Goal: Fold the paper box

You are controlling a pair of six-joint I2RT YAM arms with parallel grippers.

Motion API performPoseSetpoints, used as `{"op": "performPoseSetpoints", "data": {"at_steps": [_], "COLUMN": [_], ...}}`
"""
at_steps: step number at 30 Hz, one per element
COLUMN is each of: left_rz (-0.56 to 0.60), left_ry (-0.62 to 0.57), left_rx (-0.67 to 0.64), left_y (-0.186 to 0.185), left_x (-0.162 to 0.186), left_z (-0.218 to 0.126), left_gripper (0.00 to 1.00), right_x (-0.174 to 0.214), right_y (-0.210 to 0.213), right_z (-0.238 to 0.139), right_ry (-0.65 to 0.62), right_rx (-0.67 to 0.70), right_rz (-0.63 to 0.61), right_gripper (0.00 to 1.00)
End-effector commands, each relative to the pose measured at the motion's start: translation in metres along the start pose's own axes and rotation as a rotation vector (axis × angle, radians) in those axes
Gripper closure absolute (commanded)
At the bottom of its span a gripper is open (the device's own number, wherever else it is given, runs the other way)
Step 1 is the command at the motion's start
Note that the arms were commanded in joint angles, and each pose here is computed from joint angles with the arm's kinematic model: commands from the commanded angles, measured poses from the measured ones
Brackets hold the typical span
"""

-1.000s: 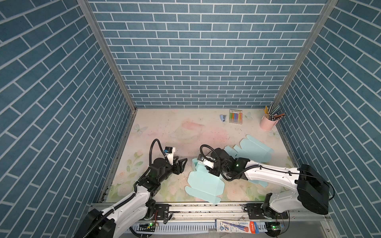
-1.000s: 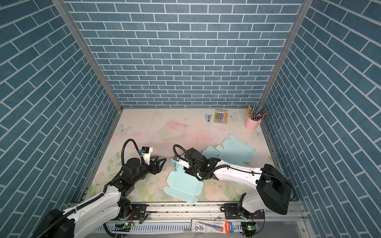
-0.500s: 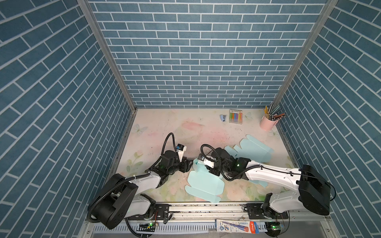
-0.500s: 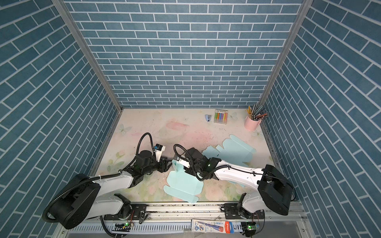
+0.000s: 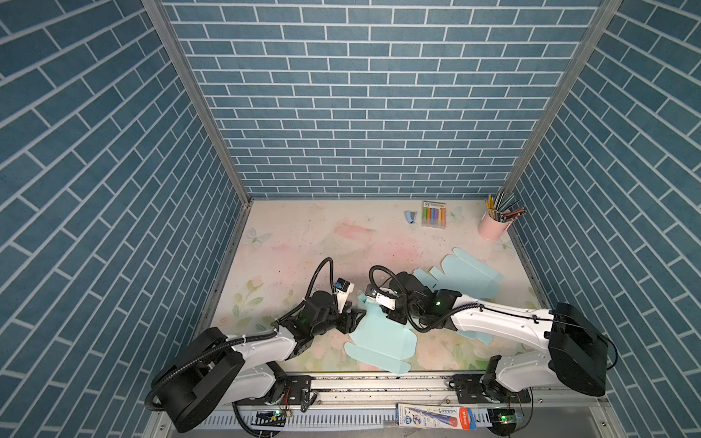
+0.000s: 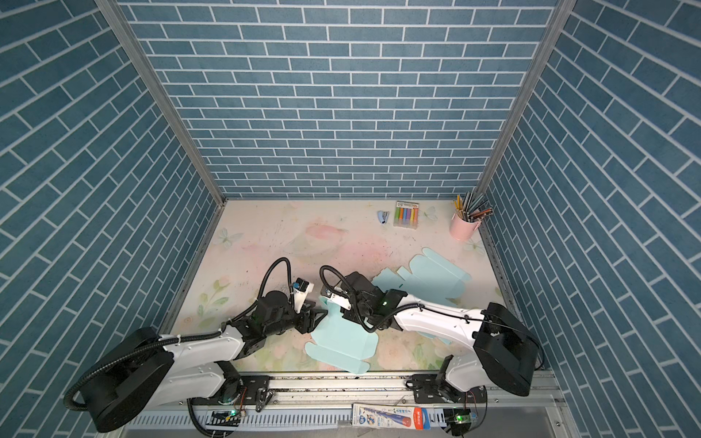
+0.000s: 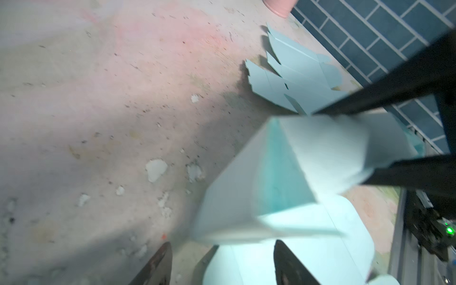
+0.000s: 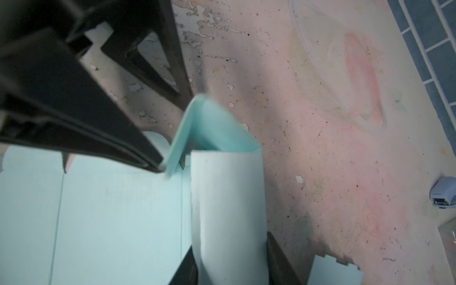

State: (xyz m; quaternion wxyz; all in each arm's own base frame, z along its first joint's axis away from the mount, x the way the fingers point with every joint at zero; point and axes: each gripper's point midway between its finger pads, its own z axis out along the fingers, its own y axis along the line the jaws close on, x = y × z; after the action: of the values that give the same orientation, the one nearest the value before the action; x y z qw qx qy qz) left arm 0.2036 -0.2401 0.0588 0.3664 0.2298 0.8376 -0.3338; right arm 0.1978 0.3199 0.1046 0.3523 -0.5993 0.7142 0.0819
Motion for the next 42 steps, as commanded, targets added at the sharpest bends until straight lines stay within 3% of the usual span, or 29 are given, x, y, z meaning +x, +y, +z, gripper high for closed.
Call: {"op": "performPoseSetpoints", "data": {"at_steps": [1,10,17,21,25,29,33,42], "left_rz": [0.007,0.021,0.0,-0.065,-0.105,-0.068,-0.032,-0.021], "left_ry": [-0.038,-0.094,-0.308,-0.383,-0.31,-0.178,-0.122,-0.044], "left_rx": [0.004,-0.005,0.004,-0.064,-0.172,-0.173,-0.103,-0.036], "left_y": [-0.004,-0.009,-0.009,0.021,0.056,0.062,0.046,0.017], "left_x": [-0.005,-0.024,-0.068,-0.09,-0.091,-0.078,-0.067,-0.024], "left_z": [-0.002,-0.007,-0.051,-0.066,-0.053,-0.019,-0.002,0.0], "left_gripper": [0.34,0.34,0.34,0.38,0.44,0.47,0.47,0.47], "right_x": [0.0,0.004,0.003,0.0,-0.002,-0.002,0.0,0.0], "right_y": [0.004,0.008,0.002,0.002,0.002,0.003,0.001,0.001], "right_z": [0.006,0.009,0.005,0.003,0.002,0.002,0.002,0.005], "right_ry": [0.001,0.023,0.017,0.006,0.001,0.001,0.007,0.004], "right_rx": [-0.01,-0.013,0.023,0.019,0.013,0.011,0.025,0.023], "right_rz": [-0.02,-0.029,-0.035,-0.038,-0.04,-0.041,-0.041,-0.045], "right_gripper": [0.71,0.71,0.72,0.72,0.72,0.71,0.71,0.71]}}
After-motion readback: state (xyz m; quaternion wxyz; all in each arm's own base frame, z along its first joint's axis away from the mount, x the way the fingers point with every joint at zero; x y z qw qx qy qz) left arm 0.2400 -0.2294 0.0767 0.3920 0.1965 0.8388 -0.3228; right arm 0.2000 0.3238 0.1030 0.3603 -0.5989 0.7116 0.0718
